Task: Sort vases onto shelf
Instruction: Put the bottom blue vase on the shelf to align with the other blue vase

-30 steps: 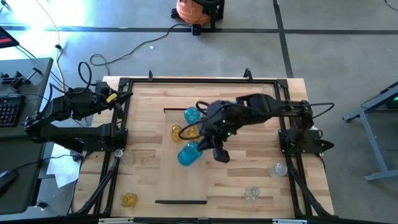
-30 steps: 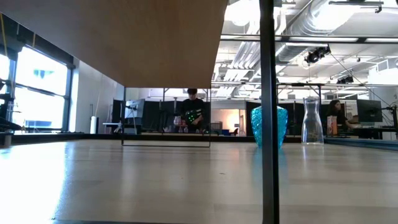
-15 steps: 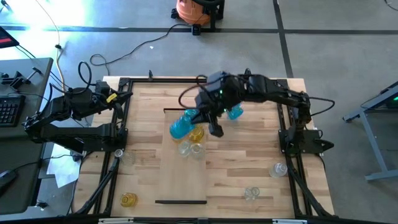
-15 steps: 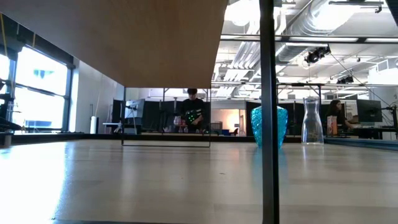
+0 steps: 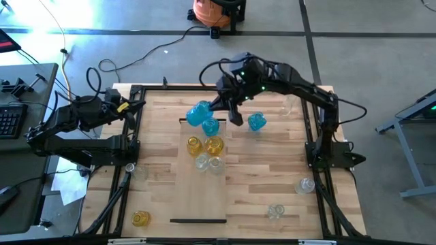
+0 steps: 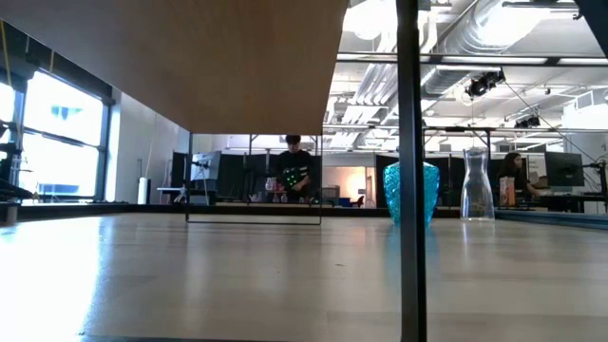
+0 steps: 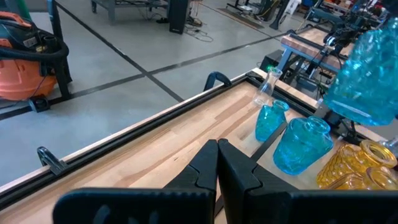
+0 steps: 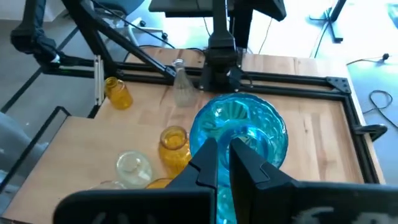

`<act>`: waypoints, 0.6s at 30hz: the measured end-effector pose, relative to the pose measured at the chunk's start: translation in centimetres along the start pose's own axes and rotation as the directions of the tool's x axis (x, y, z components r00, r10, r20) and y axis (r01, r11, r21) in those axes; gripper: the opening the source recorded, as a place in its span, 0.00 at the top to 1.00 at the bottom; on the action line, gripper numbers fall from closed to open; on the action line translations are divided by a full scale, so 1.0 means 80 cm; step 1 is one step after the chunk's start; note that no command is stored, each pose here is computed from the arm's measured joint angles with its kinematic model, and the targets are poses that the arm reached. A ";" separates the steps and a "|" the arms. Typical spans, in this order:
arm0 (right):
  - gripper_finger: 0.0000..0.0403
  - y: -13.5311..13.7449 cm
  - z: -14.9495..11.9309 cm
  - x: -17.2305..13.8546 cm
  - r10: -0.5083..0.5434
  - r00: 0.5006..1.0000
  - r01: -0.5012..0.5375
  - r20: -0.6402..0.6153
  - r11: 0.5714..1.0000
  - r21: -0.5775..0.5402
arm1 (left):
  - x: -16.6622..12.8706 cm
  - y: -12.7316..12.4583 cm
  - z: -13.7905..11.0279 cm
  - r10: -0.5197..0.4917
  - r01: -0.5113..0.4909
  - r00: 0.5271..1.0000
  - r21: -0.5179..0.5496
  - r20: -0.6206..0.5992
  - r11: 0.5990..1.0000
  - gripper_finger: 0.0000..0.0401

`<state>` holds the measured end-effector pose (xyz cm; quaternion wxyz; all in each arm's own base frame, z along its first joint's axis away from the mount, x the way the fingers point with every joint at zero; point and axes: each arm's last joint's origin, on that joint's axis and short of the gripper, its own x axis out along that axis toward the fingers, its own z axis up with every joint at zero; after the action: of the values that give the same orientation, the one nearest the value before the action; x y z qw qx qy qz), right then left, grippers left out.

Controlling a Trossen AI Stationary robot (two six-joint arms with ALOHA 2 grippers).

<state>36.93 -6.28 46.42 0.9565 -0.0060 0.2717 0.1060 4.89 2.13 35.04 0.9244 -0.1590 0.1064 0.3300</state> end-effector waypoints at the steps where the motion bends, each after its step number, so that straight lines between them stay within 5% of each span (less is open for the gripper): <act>1: 1.00 -0.002 0.000 0.001 0.005 1.000 -0.005 0.001 1.000 -0.003 | 0.001 0.000 0.000 0.001 -0.001 1.000 0.001 -0.003 1.000 1.00; 18: 1.00 -0.048 -0.019 0.058 0.030 0.999 -0.031 -0.027 0.999 -0.041 | 0.045 -0.026 -0.003 -0.021 0.027 0.986 0.034 -0.167 0.999 1.00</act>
<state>40.81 -9.18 42.55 0.9507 -0.0229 0.2823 0.1259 8.92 2.58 34.19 0.9190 -0.1704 0.1875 0.3022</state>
